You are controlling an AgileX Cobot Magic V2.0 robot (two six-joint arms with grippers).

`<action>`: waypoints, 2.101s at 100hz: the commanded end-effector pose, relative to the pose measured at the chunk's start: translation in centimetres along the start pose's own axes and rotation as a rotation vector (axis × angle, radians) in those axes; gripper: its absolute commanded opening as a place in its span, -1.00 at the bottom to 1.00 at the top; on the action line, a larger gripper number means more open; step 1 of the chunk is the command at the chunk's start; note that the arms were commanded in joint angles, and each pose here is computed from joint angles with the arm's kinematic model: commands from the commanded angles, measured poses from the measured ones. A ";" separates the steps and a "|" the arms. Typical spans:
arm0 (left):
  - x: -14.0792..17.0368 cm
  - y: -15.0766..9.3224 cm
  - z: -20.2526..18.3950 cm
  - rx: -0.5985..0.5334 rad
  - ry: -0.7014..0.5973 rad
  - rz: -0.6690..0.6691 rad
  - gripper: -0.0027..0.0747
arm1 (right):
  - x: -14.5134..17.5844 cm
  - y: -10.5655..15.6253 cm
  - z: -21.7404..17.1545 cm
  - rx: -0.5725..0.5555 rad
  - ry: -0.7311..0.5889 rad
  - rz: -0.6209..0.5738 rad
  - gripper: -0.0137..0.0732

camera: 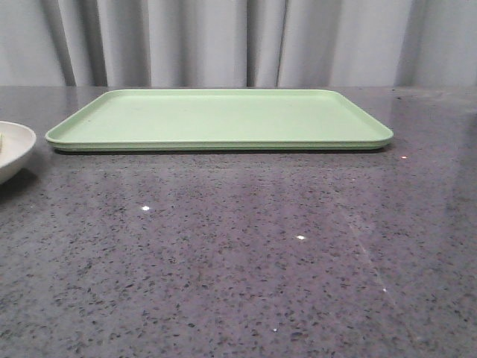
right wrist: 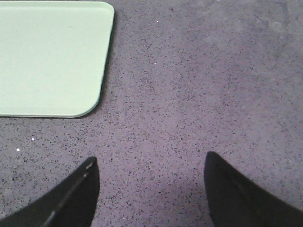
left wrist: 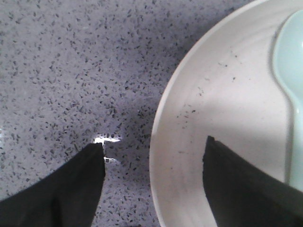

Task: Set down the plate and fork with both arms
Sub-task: 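Grasp the rim of the white plate with the left gripper, then lift the plate with the left gripper and carry it over the tray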

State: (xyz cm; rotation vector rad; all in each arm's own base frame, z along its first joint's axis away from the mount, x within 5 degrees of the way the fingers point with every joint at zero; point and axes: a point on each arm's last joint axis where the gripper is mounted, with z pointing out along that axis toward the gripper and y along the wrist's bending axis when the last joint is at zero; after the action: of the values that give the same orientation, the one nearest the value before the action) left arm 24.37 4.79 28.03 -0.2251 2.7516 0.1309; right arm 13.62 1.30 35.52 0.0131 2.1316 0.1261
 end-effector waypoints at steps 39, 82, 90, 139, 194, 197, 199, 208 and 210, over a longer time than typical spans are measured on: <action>-1.4 0.0 1.4 -0.004 0.002 0.003 0.20 | -1.6 0.1 -0.8 -0.006 -0.111 -0.009 0.43; -1.4 0.0 1.4 -0.001 0.005 0.000 -0.80 | -1.6 0.1 -0.8 -0.006 -0.111 -0.009 0.43; -1.4 0.0 1.4 -0.001 0.006 0.000 -0.94 | -1.6 0.1 -0.8 -0.006 -0.111 -0.009 0.43; -0.9 -0.3 -0.7 0.047 -0.050 -0.017 -0.98 | -1.6 0.1 -0.8 -0.006 -0.111 -0.009 0.43; -1.0 -2.4 -7.8 0.281 -0.222 -0.059 -0.99 | -1.6 0.1 -0.8 -0.005 -0.110 -0.009 0.43; -1.2 -2.7 -8.3 0.287 -0.238 -0.047 -0.99 | -1.6 0.1 -0.8 -0.005 -0.110 -0.009 0.43; -1.3 -2.9 -8.5 0.292 -0.246 -0.037 -0.99 | -1.6 0.1 -0.8 -0.005 -0.110 -0.009 0.43; -2.1 -4.0 -9.0 0.319 -0.269 -0.022 -0.99 | -1.6 0.1 -0.8 -0.005 -0.110 -0.009 0.43; -2.3 -4.3 -9.1 0.326 -0.271 -0.021 -0.99 | -1.6 0.1 -0.8 -0.005 -0.110 -0.009 0.43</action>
State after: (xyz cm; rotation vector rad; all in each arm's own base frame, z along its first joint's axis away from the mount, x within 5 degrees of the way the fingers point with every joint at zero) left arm 23.27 0.98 34.78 -0.1428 2.5724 -0.2101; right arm 13.63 1.30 35.53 0.0131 2.1299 0.1262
